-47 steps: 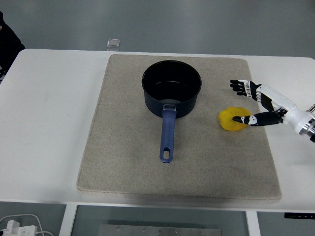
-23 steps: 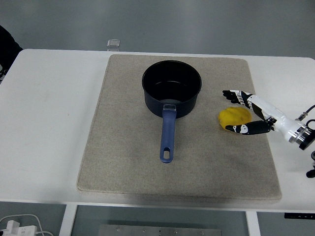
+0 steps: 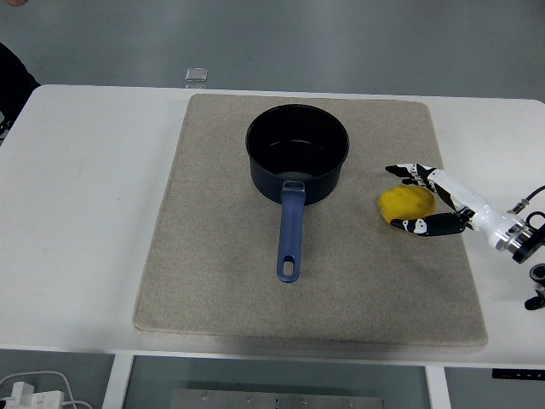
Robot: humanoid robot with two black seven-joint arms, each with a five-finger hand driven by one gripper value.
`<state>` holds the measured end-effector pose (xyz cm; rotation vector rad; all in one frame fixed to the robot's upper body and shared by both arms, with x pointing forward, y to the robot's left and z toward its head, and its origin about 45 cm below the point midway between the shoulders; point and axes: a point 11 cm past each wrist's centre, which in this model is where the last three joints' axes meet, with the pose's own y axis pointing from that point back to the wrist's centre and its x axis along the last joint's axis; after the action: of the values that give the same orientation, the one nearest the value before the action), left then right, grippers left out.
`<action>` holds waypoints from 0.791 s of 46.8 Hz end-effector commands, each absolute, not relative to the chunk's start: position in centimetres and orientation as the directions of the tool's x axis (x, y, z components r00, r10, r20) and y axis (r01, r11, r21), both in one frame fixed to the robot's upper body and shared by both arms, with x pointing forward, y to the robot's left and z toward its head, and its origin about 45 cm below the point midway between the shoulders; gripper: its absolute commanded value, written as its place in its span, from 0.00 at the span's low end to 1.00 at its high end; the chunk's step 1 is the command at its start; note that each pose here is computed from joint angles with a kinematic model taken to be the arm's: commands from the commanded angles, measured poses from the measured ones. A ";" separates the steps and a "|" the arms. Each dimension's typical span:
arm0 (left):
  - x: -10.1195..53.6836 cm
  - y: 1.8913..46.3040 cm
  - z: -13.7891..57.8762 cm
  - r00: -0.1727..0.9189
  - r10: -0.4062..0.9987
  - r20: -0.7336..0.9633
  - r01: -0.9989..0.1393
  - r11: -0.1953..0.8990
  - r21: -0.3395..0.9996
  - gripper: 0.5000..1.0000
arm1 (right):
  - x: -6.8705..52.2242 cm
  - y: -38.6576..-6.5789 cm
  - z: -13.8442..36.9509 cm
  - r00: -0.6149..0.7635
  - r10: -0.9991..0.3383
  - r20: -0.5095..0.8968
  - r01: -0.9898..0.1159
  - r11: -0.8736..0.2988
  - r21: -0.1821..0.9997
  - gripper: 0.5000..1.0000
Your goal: Put the potato in the blue pot
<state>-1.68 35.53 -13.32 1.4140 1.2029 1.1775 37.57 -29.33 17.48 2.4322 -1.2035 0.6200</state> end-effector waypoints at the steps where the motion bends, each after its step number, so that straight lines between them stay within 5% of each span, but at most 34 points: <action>1: -1.6 35.4 -13.3 0.070 0.992 0.101 0.125 -0.109 0.986 0.99 | 37.6 -29.4 17.4 0.540 -0.654 0.530 -0.811 -0.572 0.121 0.55; 21: -1.7 35.6 -13.3 0.069 0.992 0.105 0.126 -0.113 0.986 0.99 | 37.4 -30.0 16.7 0.521 -0.660 0.542 -0.827 -0.546 0.130 0.00; 37: -1.7 35.4 -13.3 0.071 0.993 0.099 0.126 -0.107 0.986 0.99 | 39.6 -29.8 20.3 0.490 -0.676 0.550 -0.832 -0.551 0.063 0.00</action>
<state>-1.70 35.44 -13.34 1.4129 1.2036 1.1744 38.59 -30.09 18.79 2.4071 -1.2588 0.6471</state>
